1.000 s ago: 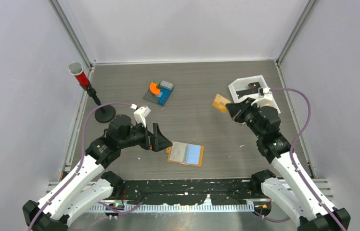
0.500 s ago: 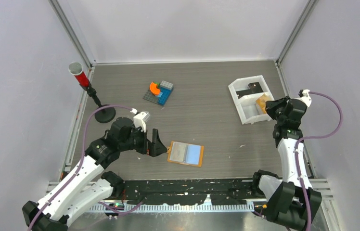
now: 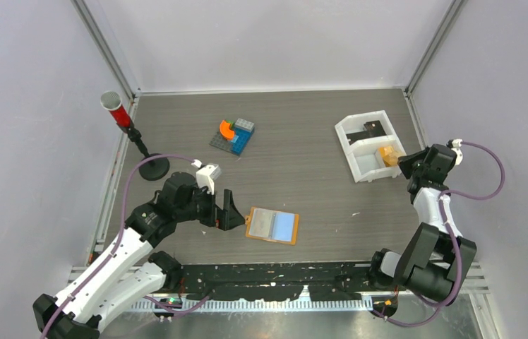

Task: Take the credit cards out of the card holder
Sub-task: Place the credit card in the storage box.

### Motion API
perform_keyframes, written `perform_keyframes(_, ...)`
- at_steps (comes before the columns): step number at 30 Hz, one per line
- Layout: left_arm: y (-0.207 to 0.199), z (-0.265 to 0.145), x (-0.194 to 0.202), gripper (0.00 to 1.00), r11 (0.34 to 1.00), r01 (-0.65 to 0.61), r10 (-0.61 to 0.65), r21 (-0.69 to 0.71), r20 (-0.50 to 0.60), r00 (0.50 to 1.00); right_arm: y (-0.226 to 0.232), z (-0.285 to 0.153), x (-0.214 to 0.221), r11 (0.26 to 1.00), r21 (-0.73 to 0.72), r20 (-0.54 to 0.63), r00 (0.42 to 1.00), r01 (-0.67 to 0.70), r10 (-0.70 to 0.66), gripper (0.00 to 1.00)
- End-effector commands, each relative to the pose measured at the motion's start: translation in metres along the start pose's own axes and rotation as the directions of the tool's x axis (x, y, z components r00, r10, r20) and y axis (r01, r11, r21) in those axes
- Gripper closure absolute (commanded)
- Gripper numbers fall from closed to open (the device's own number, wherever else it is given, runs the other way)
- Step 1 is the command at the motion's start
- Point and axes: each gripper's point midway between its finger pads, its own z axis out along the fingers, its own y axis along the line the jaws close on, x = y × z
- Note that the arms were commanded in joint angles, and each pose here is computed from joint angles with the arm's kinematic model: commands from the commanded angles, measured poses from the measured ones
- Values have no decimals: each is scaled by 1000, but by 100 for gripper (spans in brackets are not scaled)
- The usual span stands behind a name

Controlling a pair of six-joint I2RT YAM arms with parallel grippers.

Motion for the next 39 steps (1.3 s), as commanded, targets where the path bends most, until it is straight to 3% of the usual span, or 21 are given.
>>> perform_keyframes(1, -7, -6, -17, 1, 1000, -30, 29, 7, 50, 998, 23, 6, -27, 997, -77, 73, 997, -19, 25, 95)
perform_keyframes(25, -5, -5, -20, 1, 999, -32, 33, -11, 36, 999, 1, 41, -8, 988, -81, 51, 990, -128, 132, 94)
perform_keyframes(39, -5, -4, -24, 1, 1000, -22, 23, -21, 38, 999, -13, 36, -7, 988, -21, 82, 984, -155, 156, 77)
